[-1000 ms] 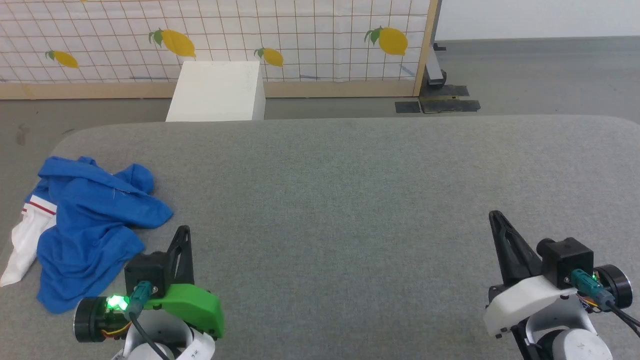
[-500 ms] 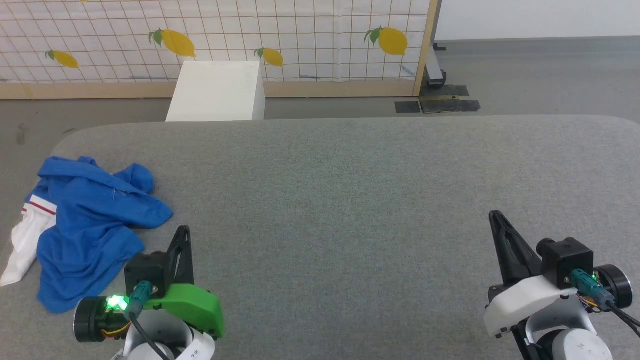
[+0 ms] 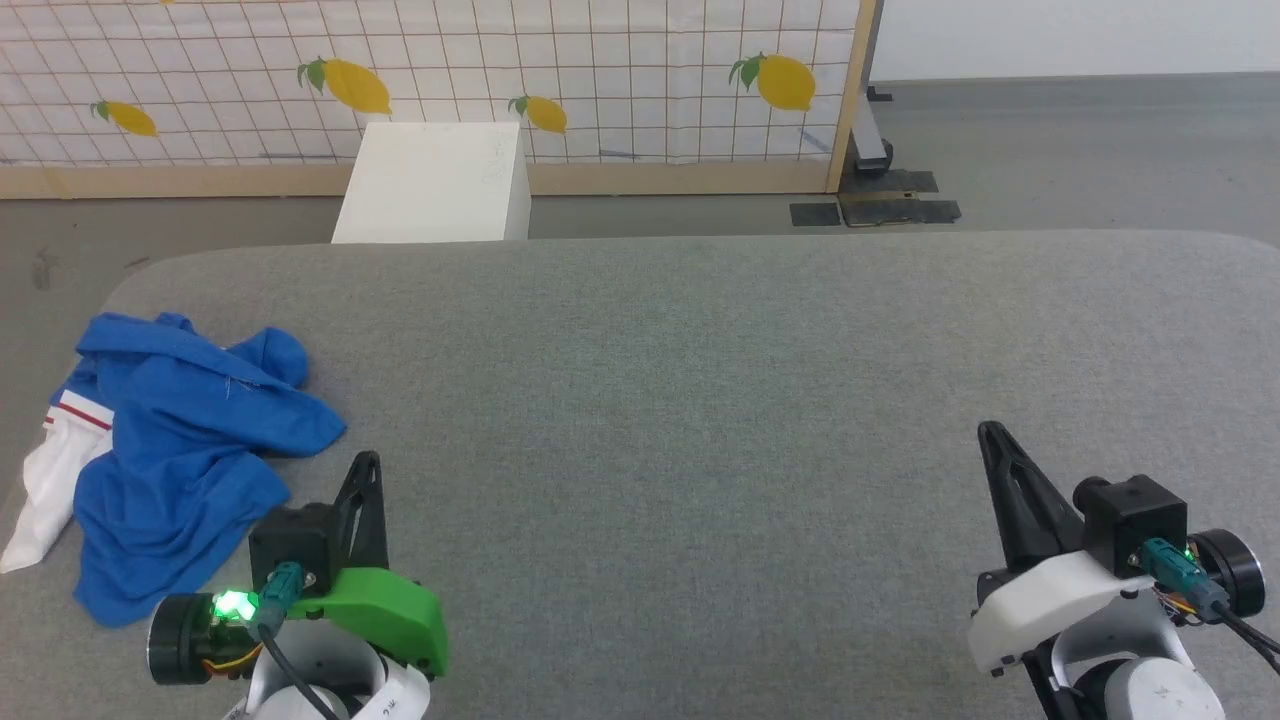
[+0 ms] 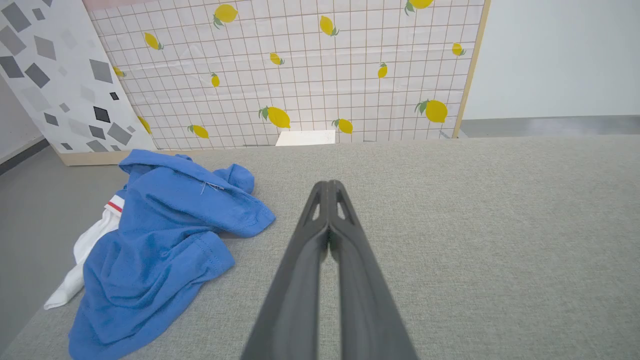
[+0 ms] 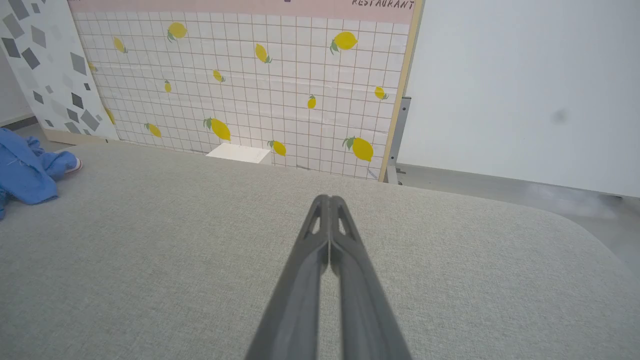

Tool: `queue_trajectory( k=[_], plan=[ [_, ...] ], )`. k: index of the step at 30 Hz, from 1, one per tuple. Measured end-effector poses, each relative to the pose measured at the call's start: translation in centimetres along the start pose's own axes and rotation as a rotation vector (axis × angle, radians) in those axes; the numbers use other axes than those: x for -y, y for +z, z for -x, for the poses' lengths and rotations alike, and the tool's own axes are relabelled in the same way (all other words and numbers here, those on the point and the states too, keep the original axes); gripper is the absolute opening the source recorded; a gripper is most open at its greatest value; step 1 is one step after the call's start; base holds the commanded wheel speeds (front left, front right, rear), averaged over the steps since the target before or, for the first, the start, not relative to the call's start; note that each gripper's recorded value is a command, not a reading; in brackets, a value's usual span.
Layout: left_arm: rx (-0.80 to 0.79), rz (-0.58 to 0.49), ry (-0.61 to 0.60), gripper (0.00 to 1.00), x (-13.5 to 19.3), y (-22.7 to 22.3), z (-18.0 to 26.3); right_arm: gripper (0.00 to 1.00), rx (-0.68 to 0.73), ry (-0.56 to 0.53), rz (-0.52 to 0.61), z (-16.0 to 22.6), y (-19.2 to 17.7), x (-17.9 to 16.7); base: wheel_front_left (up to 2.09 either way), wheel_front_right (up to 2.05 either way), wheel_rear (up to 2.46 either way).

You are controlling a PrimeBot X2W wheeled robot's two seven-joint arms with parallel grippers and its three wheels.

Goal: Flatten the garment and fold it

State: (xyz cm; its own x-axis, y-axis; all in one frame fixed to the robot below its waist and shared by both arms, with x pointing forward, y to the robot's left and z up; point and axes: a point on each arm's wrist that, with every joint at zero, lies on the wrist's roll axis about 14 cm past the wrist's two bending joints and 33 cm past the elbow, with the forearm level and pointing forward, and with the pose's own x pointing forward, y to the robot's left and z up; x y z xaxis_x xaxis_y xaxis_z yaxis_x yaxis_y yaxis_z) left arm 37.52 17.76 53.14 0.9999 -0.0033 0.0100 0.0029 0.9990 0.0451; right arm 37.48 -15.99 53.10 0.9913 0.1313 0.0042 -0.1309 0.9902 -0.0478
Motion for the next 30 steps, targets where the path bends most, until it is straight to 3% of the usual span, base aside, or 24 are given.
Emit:
queue_trajectory(
  k=[10,11,30],
  plan=[
    [0.0,0.0,0.0,0.0,-0.01,0.0,0.0,0.0,0.0,0.0,0.0,0.0,0.0,0.0,0.0,0.0,0.0],
    [0.0,0.0,0.0,1.0,-0.01,0.0,0.0,1.0,0.0,0.0,0.0,0.0,0.0,0.0,0.0,0.0,0.0],
    [0.003,0.017,-0.01,1.0,0.36,-0.32,0.08,1.0,0.007,-0.008,-0.034,0.0,-0.26,0.27,0.0,0.0,0.0]
  ],
)
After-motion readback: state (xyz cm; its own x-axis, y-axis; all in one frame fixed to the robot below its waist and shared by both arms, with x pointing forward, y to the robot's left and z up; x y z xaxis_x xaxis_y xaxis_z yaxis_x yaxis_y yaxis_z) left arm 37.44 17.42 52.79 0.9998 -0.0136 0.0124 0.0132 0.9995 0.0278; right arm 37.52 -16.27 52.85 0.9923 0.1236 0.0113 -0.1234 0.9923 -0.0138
